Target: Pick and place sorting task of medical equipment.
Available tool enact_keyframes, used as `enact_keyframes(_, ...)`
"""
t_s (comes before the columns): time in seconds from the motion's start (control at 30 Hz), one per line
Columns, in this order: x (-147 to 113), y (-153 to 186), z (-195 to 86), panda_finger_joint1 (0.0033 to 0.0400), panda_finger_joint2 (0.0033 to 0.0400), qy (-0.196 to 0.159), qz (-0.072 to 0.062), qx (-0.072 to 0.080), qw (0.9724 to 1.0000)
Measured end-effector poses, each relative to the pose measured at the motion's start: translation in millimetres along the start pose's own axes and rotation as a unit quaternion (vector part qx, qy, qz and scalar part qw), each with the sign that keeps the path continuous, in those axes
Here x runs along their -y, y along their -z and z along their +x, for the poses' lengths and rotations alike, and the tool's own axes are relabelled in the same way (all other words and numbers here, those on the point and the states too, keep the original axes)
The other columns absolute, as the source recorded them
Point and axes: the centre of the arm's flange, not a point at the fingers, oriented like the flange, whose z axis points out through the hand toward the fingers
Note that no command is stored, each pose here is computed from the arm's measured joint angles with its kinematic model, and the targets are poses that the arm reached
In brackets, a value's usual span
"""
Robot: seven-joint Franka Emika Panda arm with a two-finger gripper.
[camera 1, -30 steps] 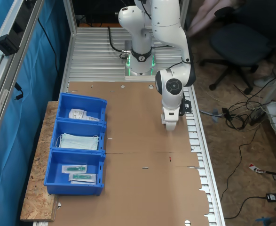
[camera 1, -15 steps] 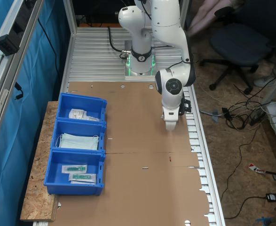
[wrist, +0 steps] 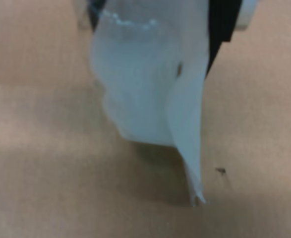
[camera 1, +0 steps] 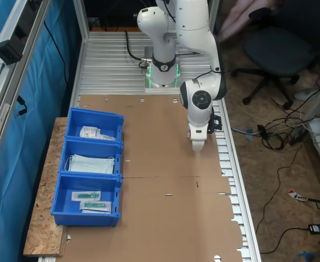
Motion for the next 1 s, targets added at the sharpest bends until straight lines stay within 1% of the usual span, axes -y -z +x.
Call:
enact_keyframes(0.2,1.2,16.3,4.5,0.006,0.006,0.004,-0.01,-0.014,0.9998)
enact_keyframes(0.4,0.5,46.4,11.4,0.006,0.006,0.008,-0.029,-0.039,0.9988)
enact_keyframes(0.57,-0.1,77.1,15.8,0.006,0.006,0.01,-0.047,-0.063,0.9968)
enact_keyframes(0.7,0.6,100.8,17.5,0.006,0.006,0.012,-0.06,-0.079,0.995)
enact_keyframes(0.87,2.3,129.1,17.2,0.006,0.006,0.013,-0.073,-0.093,0.9929)
enact_keyframes(1.0,3.2,152.5,13.9,0.006,0.006,0.012,-0.081,-0.101,0.9916)
